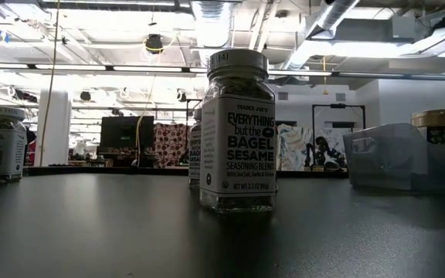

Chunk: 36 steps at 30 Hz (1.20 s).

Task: Sort spices by type
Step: Put the bottom right white seasoning bottle into the transparent bin

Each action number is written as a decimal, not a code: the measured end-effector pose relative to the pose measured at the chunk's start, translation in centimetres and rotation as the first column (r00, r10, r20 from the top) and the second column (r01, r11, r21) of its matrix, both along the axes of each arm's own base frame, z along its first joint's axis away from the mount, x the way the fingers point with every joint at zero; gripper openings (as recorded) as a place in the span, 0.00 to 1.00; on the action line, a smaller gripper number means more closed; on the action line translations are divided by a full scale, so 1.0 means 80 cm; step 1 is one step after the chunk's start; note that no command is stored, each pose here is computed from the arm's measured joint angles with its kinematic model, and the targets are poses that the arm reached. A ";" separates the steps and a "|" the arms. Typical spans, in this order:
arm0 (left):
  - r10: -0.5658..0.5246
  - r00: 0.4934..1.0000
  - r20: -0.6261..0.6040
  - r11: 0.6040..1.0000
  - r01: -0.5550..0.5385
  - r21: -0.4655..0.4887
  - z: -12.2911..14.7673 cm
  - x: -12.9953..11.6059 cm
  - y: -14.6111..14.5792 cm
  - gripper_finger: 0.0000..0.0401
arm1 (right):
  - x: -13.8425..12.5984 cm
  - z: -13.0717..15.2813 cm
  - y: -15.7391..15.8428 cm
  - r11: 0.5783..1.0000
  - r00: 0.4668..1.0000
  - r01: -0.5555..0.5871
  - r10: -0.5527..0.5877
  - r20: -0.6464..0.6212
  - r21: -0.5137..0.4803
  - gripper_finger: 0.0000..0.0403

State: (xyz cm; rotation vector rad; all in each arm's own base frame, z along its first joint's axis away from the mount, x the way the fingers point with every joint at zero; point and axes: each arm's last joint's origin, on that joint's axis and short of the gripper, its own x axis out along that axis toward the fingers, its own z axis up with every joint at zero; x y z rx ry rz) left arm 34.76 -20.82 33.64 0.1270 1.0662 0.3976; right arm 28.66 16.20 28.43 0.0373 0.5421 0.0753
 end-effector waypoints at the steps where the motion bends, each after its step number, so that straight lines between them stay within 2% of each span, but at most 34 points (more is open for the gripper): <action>1: 0.001 1.000 0.005 1.000 -0.001 0.006 -0.002 -0.003 -0.001 0.75 | 0.008 0.002 0.002 1.000 1.000 -0.013 0.013 0.001 -0.005 0.74; 3: -0.013 0.999 0.038 1.000 0.013 -0.006 -0.004 -0.007 0.000 0.75 | 0.025 0.004 0.008 0.999 0.999 -0.039 0.039 -0.003 -0.025 0.74; 6: -0.088 0.987 0.134 0.993 0.098 -0.068 -0.007 -0.016 0.001 0.75 | 0.048 0.006 0.015 0.997 0.998 -0.053 0.051 -0.031 -0.060 0.74; 12: -0.214 0.923 0.319 0.928 0.294 -0.229 -0.041 -0.057 0.022 0.75 | 0.076 0.003 0.023 0.991 0.985 -0.058 0.038 -0.166 -0.120 0.74; 17: -0.213 0.817 0.536 0.868 0.410 -0.280 -0.065 -0.106 0.054 0.75 | 0.100 -0.004 0.029 0.989 0.961 -0.105 0.074 -0.266 -0.106 0.74; 21: -0.158 0.767 0.622 0.839 0.436 -0.325 -0.084 -0.143 0.078 0.75 | 0.121 -0.012 0.032 0.978 0.940 -0.156 0.104 -0.326 -0.136 0.74; 25: -0.070 0.755 0.652 0.817 0.419 -0.396 -0.100 -0.165 0.093 0.75 | 0.138 -0.016 0.027 0.974 0.915 -0.174 0.105 -0.391 -0.145 0.74; 28: -0.039 0.751 0.659 0.801 0.417 -0.429 -0.105 -0.174 0.095 0.75 | 0.146 -0.029 0.021 0.973 0.874 -0.187 0.103 -0.475 -0.134 0.74; 36: -0.055 0.761 0.646 0.797 0.423 -0.431 -0.112 -0.177 0.091 0.75 | 0.152 -0.027 0.021 0.981 0.885 -0.159 0.091 -0.456 -0.112 0.74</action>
